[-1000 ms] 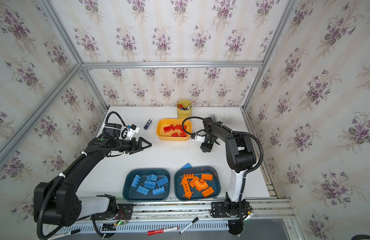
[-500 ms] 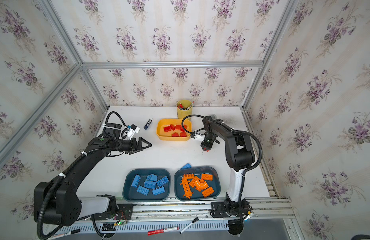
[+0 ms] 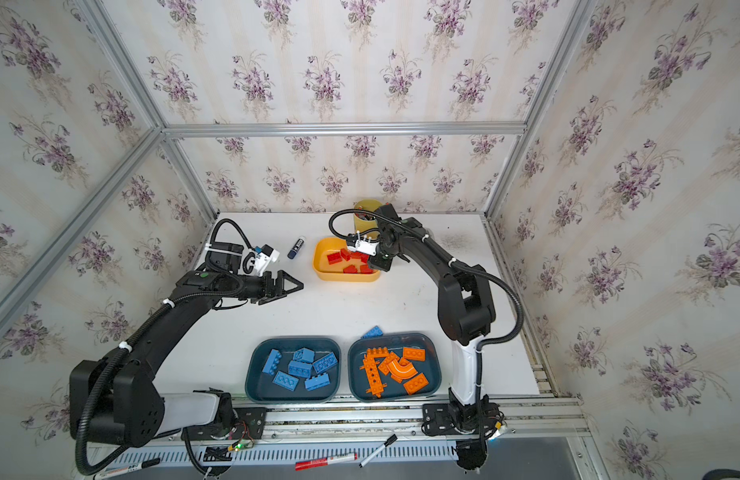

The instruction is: Sort the legos into containers by color

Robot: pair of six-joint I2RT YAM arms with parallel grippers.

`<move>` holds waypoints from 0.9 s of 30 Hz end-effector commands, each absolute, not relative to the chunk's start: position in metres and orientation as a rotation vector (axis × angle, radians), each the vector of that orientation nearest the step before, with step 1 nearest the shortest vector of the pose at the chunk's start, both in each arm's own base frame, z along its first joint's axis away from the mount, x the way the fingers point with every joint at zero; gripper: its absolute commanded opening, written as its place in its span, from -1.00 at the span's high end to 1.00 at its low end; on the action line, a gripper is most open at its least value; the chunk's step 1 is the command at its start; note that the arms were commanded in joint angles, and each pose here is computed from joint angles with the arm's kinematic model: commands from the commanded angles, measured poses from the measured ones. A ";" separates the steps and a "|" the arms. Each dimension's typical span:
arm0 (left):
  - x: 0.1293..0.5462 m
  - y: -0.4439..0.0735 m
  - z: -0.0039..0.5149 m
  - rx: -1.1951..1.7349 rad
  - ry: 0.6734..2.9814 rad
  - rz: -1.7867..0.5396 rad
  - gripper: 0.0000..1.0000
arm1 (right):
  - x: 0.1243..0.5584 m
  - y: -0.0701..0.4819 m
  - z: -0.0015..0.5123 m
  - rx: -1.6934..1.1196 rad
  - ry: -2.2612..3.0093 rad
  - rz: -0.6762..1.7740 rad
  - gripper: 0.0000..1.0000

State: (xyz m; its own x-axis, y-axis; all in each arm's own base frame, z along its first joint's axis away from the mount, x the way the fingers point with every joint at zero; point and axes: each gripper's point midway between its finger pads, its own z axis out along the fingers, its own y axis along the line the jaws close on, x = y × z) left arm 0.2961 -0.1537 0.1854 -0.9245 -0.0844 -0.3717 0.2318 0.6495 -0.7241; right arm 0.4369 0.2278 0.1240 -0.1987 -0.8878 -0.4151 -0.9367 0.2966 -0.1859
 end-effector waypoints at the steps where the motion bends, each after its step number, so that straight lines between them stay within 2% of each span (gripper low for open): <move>1: 0.297 -0.153 0.187 0.130 2.485 -1.159 -0.99 | 0.459 0.245 0.122 -1.612 2.108 0.128 0.42; 5: 0.297 -0.152 0.186 0.128 2.487 -1.156 -0.99 | 0.475 0.255 0.099 -1.673 2.143 0.102 0.35; 8: 0.298 -0.151 0.186 0.127 2.486 -1.141 -0.99 | 0.481 0.258 0.093 -1.679 2.150 0.105 -0.07; 11: 0.304 -0.145 0.181 0.098 2.503 -1.079 -0.99 | 0.483 0.261 0.107 -1.630 2.126 0.138 -0.33; 13: 0.314 -0.138 0.180 0.060 2.510 -1.019 -0.99 | 0.482 0.259 0.122 -1.561 2.106 0.186 -0.65; 14: 0.320 -0.134 0.180 0.035 2.508 -0.982 -0.99 | 0.480 0.256 0.128 -1.530 2.099 0.205 -0.70; 16: 0.334 -0.121 0.175 -0.030 2.508 -0.861 -0.99 | 0.475 0.243 0.145 -1.450 2.085 0.234 -0.74; 20: 0.358 -0.070 0.156 -0.206 2.509 -0.454 -0.99 | 0.460 0.198 0.165 -1.245 2.098 0.240 -0.78; 23: 0.371 -0.030 0.151 -0.315 2.432 -0.173 -0.99 | 0.450 0.152 0.174 -1.003 2.130 0.217 -0.87; 27: 0.385 0.005 0.150 -0.349 2.329 0.074 -0.99 | 0.444 0.090 0.174 -0.616 2.150 0.216 -0.96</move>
State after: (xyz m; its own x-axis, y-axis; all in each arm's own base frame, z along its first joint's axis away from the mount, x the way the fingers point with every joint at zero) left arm 0.3642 -0.0385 0.1364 -0.7811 -0.2501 -0.5722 -0.1434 0.9636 -0.2255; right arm 0.4255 0.1082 0.1525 -0.5037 -0.5530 -0.6637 -0.6561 0.7447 -0.1226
